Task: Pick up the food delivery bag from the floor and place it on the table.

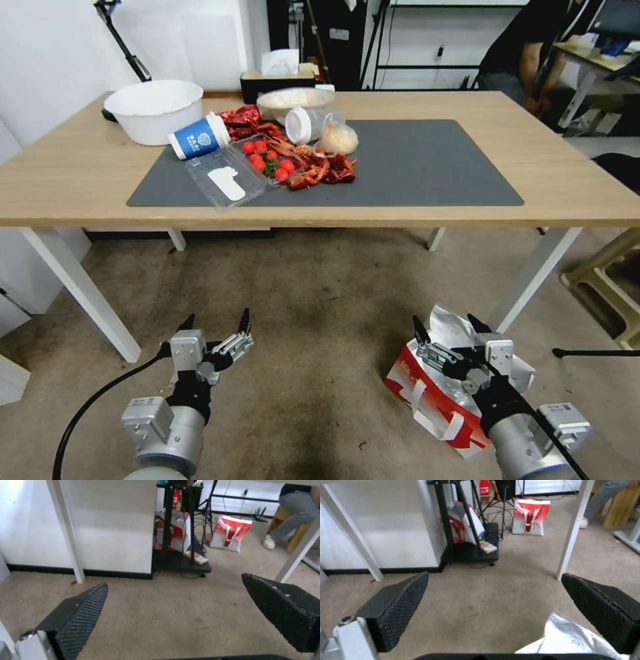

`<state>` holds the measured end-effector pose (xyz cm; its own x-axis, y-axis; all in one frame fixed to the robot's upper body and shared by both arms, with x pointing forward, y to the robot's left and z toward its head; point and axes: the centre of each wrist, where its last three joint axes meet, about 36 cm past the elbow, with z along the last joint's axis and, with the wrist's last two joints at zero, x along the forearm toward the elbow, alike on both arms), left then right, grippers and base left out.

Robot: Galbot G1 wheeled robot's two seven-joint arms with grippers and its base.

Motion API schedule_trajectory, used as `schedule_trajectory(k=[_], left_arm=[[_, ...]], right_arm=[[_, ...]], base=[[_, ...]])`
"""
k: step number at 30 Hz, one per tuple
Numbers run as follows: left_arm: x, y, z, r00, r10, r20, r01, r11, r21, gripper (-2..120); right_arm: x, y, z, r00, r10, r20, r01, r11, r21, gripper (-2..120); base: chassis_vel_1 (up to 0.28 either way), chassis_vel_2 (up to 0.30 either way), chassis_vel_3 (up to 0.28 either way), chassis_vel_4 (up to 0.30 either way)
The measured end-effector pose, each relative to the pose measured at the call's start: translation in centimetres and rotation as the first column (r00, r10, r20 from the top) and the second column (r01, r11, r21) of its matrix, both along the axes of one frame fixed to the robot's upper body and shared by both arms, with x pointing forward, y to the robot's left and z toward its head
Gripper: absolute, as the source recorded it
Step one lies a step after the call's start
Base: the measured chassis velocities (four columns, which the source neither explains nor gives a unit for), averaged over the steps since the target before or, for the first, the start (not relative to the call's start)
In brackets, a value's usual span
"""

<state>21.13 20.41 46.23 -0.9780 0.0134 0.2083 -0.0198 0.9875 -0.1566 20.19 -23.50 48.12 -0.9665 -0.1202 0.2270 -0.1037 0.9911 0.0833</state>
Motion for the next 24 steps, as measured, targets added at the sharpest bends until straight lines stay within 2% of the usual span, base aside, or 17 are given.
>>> schedule_trajectory(k=[24], left_arm=[[-0.13, 0.02, 0.09, 1.0, 0.004, 0.011, -0.004, 1.0, -0.003, 100]], right_arm=[[-0.22, 0.08, 0.26, 1.0, 0.005, 0.0, -0.005, 1.0, -0.003, 100]], base=[[0.0, 0.0, 0.0, 0.0]])
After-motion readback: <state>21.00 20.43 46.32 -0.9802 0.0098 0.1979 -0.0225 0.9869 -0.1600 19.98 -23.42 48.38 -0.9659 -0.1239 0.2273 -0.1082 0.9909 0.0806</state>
